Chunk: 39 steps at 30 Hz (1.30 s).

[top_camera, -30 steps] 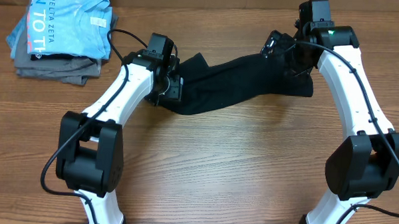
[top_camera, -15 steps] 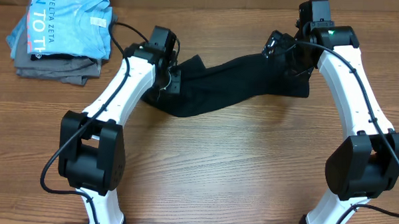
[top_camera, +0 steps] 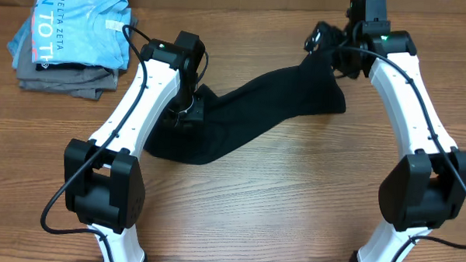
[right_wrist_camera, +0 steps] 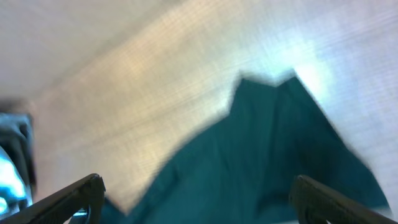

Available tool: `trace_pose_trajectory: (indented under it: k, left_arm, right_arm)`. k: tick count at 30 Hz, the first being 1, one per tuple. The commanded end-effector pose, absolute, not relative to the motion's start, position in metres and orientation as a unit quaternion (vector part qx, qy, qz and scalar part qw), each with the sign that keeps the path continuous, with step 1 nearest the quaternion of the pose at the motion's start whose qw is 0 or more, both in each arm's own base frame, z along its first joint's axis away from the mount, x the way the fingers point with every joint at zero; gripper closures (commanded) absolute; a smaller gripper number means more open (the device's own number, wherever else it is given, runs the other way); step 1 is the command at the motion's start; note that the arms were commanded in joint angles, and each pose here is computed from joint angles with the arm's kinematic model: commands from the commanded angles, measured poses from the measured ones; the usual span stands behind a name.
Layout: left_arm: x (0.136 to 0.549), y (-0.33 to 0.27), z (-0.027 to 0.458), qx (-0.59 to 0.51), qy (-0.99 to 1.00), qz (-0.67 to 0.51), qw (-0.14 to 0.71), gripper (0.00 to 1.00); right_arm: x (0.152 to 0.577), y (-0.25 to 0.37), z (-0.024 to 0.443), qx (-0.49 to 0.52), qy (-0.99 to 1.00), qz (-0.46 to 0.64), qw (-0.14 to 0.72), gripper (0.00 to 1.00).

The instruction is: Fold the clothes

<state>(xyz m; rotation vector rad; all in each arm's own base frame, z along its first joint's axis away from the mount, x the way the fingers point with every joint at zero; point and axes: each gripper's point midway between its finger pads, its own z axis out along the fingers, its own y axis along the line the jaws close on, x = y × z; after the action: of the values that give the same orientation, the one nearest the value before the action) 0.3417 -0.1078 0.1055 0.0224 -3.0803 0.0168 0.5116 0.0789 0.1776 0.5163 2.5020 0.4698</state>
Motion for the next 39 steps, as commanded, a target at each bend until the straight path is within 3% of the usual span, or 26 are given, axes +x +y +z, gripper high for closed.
trace_pose_trajectory:
  k: [1, 8, 12, 19, 26, 39]
  left_arm:
    - [0.342, -0.108, 0.121, 0.017, -1.0, 0.005, 0.013, 0.96]
    - [0.347, -0.109, 0.121, 0.016, -1.0, 0.008, 0.004, 0.94]
    - [0.349, -0.11, 0.121, 0.016, -1.0, 0.01, 0.0, 0.91]
    - [0.353, -0.111, 0.12, 0.016, -1.0, 0.012, -0.008, 0.92]
    - [0.353, -0.111, 0.12, 0.016, -1.0, 0.012, -0.008, 0.91]
    - [0.354, -0.112, 0.12, 0.016, -1.0, 0.013, -0.011, 0.89]
  right_arm:
    - [0.534, 0.082, 0.168, 0.165, 0.924, 0.176, 0.297, 0.01]
    - [0.566, 0.085, 0.149, 0.1, 0.92, 0.161, 0.343, 0.0]
    - [0.583, 0.072, 0.123, 0.046, 0.926, 0.042, 0.373, 0.0]
    - [0.584, 0.075, 0.074, 0.029, 0.939, 0.018, 0.341, 0.0]
    - [0.583, 0.067, 0.043, 0.035, 0.947, -0.004, 0.32, 0.25]
    - [0.579, 0.062, 0.033, 0.031, 0.951, -0.021, 0.307, 0.27]
